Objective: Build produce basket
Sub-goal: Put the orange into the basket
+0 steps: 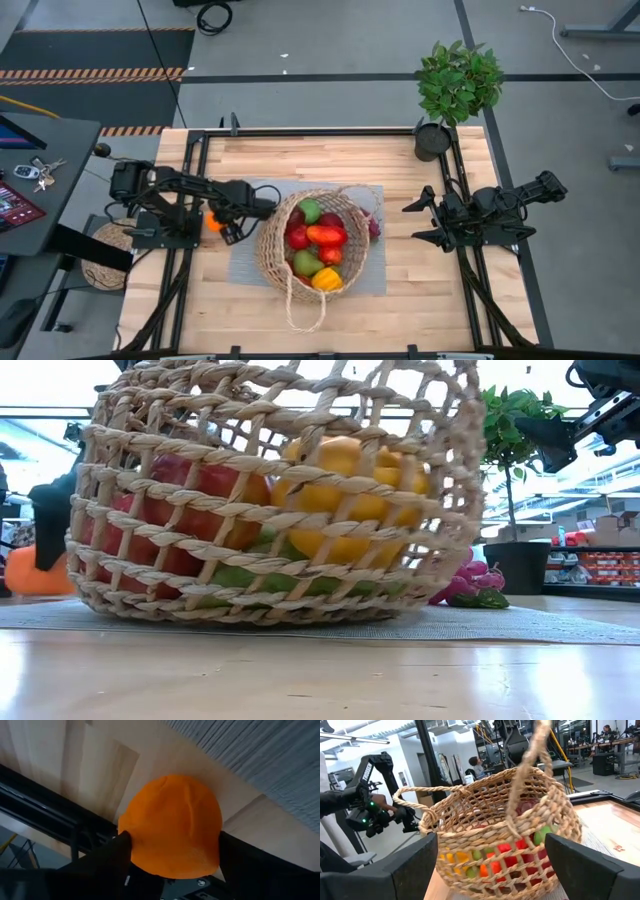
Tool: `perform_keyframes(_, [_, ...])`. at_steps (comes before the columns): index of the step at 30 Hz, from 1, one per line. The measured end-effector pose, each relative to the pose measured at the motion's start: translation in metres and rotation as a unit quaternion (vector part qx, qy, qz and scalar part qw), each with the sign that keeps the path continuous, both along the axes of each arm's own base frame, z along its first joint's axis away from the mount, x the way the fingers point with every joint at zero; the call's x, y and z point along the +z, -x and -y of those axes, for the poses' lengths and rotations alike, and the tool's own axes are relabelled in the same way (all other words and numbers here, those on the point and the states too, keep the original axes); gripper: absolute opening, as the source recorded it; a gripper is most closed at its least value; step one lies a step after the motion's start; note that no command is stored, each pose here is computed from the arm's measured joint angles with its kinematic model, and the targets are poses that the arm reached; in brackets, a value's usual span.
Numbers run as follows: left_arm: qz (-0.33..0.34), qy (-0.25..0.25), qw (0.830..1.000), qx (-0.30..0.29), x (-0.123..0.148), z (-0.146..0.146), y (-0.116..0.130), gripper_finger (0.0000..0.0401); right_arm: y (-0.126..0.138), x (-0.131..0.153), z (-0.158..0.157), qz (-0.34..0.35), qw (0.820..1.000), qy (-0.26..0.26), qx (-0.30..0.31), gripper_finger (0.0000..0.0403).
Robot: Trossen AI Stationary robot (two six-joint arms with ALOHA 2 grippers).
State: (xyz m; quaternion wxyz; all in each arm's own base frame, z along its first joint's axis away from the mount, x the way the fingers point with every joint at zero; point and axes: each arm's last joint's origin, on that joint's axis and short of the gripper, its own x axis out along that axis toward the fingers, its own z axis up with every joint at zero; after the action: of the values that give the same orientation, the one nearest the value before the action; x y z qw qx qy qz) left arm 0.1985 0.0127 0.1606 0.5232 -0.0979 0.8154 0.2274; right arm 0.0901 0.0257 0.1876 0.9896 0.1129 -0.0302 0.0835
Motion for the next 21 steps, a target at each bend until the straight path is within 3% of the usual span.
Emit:
perform_keyframes(5, [0.032,-0.003,0.999,-0.016,0.018,-0.001,-0.007,0.0270,0.000,0.000,0.000,0.000,1.000,0.000,0.000,0.0370])
perform_keyframes(21, [0.129,-0.098,0.987,-0.008,0.099,-0.018,-0.007,0.0270,0.000,0.000,0.000,0.001,1.000,0.000,0.000,0.0370])
